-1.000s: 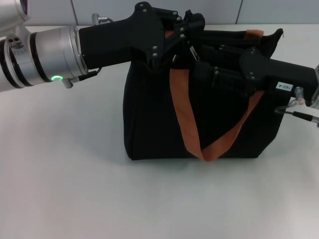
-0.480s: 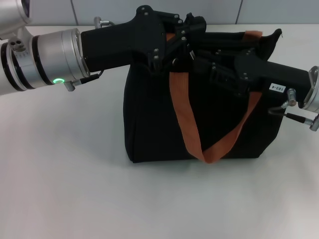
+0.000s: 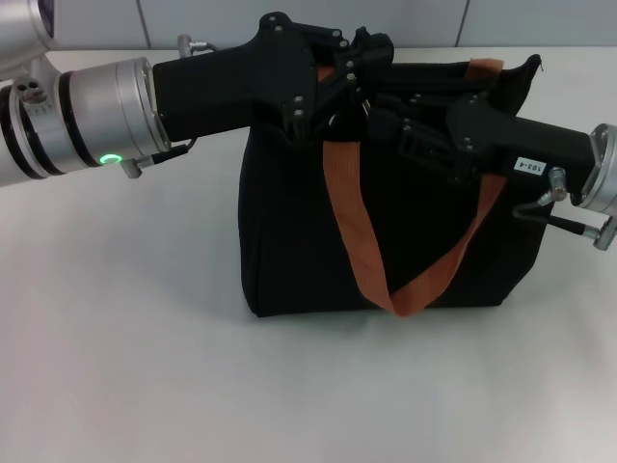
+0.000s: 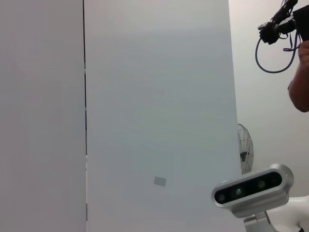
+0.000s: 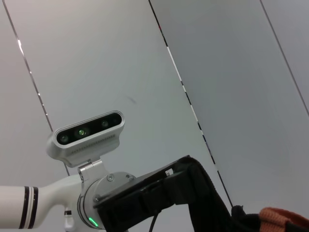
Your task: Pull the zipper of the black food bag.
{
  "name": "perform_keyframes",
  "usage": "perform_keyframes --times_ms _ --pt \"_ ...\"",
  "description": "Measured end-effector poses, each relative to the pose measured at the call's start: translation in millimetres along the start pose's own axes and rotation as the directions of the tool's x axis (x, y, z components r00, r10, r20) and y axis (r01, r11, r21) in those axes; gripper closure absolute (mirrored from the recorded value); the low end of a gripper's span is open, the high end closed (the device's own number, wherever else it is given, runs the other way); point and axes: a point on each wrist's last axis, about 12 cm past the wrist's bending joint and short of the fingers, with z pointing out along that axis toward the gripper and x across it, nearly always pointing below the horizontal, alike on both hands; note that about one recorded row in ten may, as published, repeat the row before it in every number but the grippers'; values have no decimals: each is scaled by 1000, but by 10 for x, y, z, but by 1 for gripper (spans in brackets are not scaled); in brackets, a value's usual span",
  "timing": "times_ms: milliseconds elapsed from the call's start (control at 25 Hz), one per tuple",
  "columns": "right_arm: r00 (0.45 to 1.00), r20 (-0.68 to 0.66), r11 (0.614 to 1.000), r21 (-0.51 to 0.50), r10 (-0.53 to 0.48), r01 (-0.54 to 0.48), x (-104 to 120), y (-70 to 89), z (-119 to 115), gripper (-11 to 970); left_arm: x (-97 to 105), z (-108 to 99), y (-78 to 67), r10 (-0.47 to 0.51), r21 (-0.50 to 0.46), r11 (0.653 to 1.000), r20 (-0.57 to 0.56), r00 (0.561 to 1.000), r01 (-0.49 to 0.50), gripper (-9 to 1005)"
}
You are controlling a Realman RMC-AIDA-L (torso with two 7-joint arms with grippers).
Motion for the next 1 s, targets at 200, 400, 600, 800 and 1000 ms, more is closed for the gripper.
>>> perform_keyframes --times_ms 200,400,600,800,1000 --pt "1000 3 1000 -9 15 -15 23 14 27 725 0 -1 0 2 0 1000 0 1000 -2 960" --pt "1000 0 1000 -2 22 -22 29 1 58 725 1 -1 -1 3 0 1000 0 1000 -3 959" --pt "999 11 999 5 34 -34 46 6 35 725 3 -4 -3 2 0 1000 -1 1000 -2 958" --pt "999 27 999 8 37 -38 39 8 19 725 2 -4 -1 4 -1 1000 -1 1000 -4 957" --pt "999 17 999 -3 39 -39 27 2 86 726 -5 6 2 6 3 1000 -1 1000 -6 956"
